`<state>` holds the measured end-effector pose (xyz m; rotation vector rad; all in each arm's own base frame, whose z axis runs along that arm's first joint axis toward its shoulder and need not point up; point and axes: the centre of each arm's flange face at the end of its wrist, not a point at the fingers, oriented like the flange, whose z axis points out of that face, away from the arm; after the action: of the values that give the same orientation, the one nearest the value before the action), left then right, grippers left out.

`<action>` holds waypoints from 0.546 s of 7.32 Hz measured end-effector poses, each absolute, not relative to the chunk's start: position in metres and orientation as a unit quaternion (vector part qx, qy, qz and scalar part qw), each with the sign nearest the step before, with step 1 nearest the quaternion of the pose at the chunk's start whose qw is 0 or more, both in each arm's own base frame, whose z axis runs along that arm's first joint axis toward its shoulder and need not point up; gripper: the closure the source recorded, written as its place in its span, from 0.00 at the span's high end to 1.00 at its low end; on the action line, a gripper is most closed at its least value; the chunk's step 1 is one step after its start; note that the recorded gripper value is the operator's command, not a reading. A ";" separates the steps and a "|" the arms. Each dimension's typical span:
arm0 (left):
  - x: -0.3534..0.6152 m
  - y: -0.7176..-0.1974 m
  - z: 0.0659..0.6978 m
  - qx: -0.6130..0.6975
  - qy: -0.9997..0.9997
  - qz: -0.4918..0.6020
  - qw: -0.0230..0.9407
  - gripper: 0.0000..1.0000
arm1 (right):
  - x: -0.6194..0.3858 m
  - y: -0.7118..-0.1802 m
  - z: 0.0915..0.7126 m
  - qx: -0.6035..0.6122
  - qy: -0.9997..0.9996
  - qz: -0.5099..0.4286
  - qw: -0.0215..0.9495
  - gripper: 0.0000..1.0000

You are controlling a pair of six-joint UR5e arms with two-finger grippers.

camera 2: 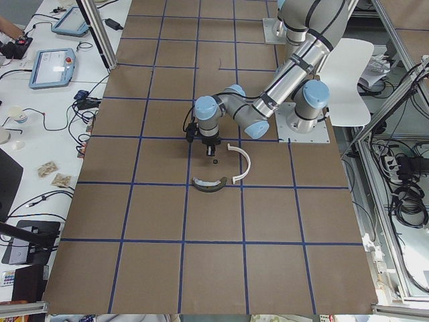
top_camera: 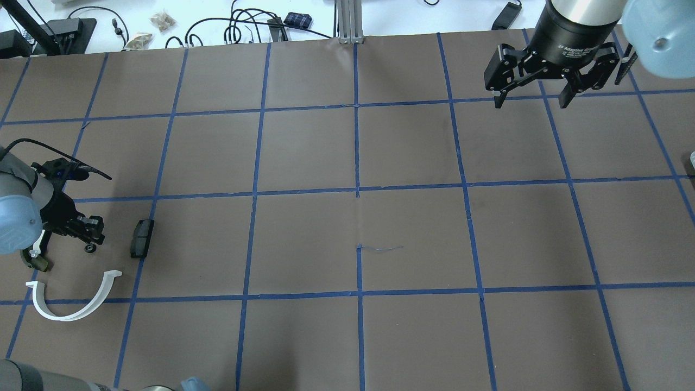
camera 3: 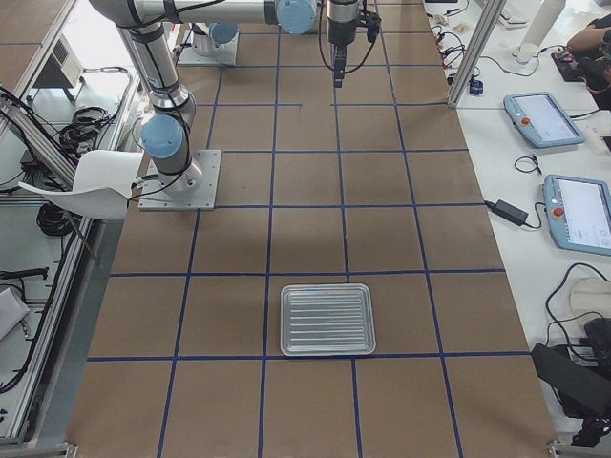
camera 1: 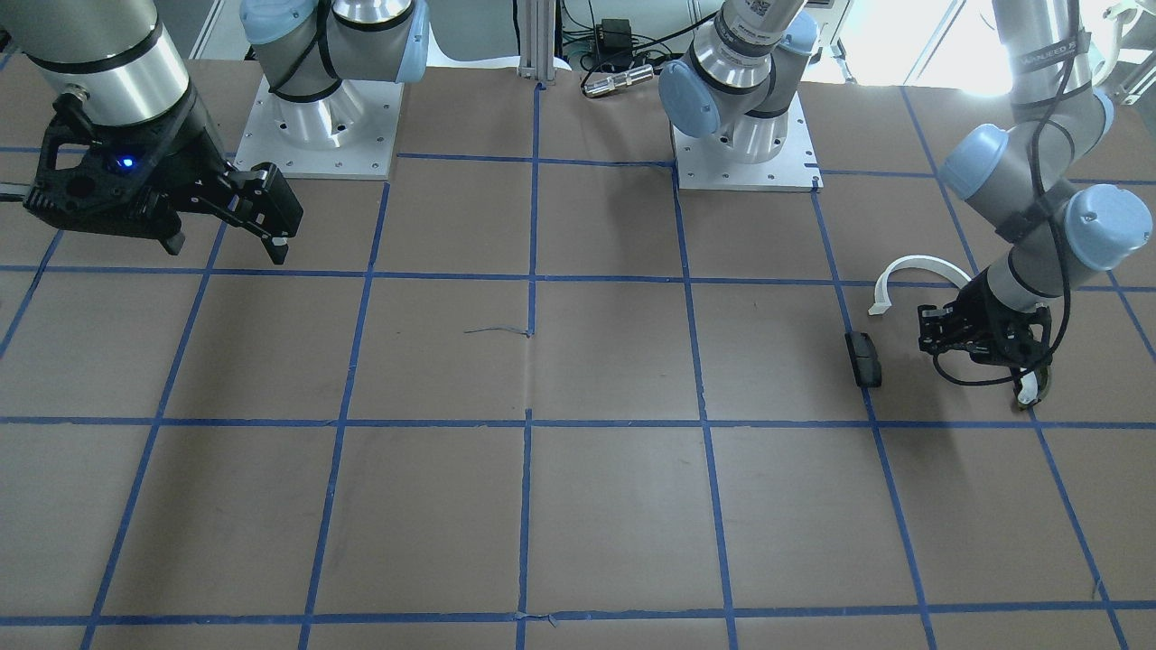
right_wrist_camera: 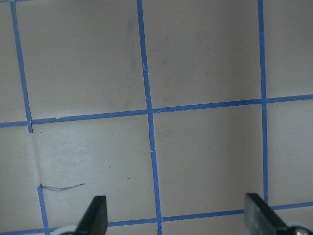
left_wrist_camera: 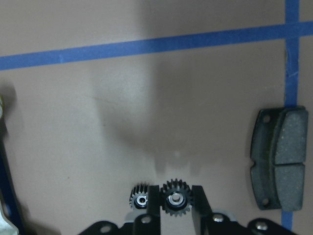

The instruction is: Place bearing gear from tray to pile

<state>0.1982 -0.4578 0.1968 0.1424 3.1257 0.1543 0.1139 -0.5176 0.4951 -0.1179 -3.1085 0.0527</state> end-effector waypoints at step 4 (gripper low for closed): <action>0.199 -0.455 0.199 0.042 0.998 0.046 0.007 0.74 | 0.113 -0.524 0.490 -0.037 -0.999 0.012 0.016 1.00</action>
<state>0.1992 -0.4546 0.1994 0.1325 3.1223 0.1455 0.1134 -0.5236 0.4905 -0.1157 -3.1072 0.0366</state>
